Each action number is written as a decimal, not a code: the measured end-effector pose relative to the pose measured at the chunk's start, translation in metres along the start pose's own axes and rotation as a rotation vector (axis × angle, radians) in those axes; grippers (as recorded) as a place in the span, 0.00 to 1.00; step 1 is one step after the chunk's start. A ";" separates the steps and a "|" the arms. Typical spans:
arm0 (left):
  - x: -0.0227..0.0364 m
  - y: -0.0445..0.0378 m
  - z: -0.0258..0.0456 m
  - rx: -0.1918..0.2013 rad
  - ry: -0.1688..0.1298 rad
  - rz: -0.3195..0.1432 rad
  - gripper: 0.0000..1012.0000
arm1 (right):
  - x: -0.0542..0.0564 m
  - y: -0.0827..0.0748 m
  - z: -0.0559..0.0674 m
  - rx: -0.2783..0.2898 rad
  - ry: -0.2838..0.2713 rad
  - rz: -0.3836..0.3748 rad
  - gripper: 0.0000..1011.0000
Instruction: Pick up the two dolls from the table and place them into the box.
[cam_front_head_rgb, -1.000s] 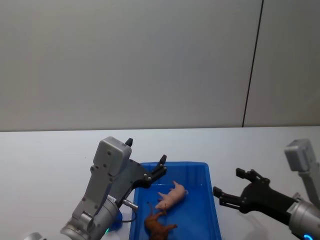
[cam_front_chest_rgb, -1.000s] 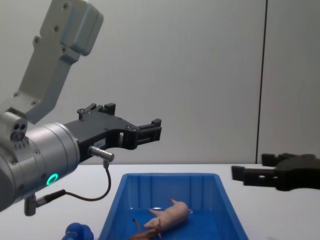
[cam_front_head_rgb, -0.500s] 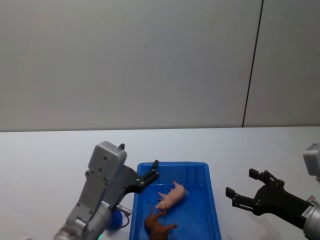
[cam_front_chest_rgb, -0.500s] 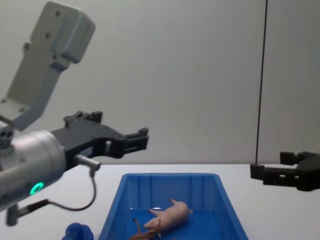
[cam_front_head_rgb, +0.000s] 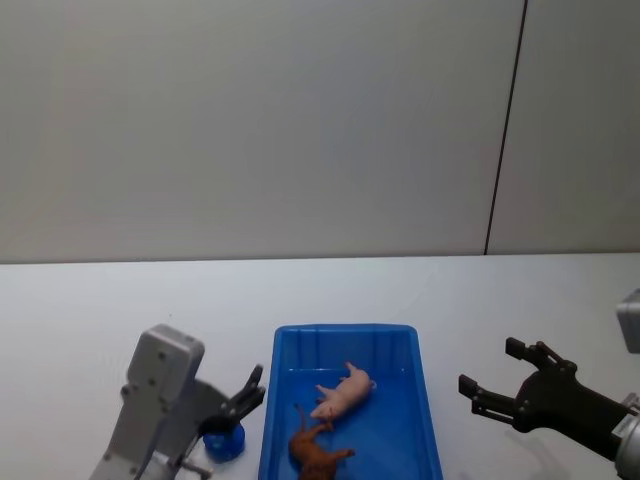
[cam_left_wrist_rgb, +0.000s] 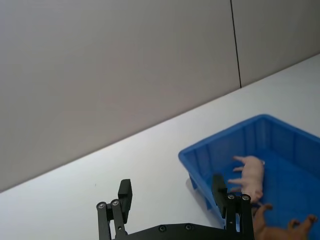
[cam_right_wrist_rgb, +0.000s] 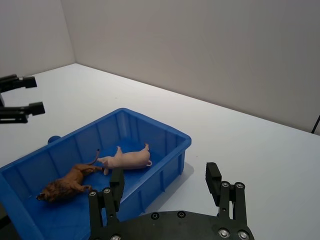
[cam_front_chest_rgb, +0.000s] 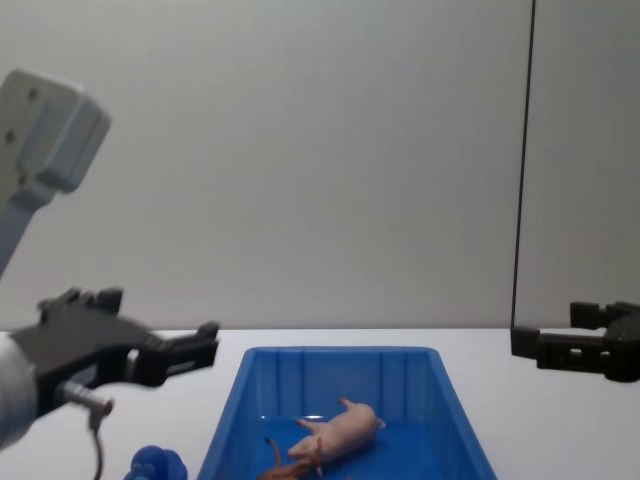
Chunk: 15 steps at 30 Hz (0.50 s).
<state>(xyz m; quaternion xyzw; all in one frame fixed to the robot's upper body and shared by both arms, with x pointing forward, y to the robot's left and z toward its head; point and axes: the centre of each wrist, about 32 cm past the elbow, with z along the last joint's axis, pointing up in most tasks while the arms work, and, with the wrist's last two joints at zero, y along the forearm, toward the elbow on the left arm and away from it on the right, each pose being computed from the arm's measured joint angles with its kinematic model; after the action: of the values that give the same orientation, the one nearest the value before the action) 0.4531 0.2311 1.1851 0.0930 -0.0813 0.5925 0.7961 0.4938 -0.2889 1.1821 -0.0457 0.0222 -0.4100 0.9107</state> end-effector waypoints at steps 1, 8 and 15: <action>0.0003 0.0022 -0.0025 0.009 0.001 0.002 0.99 | 0.000 0.000 0.000 0.000 0.000 0.000 0.99; 0.0030 0.0122 -0.0170 0.054 0.020 0.005 0.99 | 0.000 -0.001 0.000 0.001 -0.001 -0.002 0.99; 0.0071 0.0137 -0.0317 0.084 0.030 -0.025 0.99 | 0.000 -0.002 0.000 0.001 -0.001 -0.003 0.99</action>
<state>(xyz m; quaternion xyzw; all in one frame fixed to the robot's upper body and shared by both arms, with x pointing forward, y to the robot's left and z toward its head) 0.4426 0.2493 1.1567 0.1183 -0.0433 0.5866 0.8000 0.4927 -0.2906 1.1818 -0.0453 0.0216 -0.4112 0.9102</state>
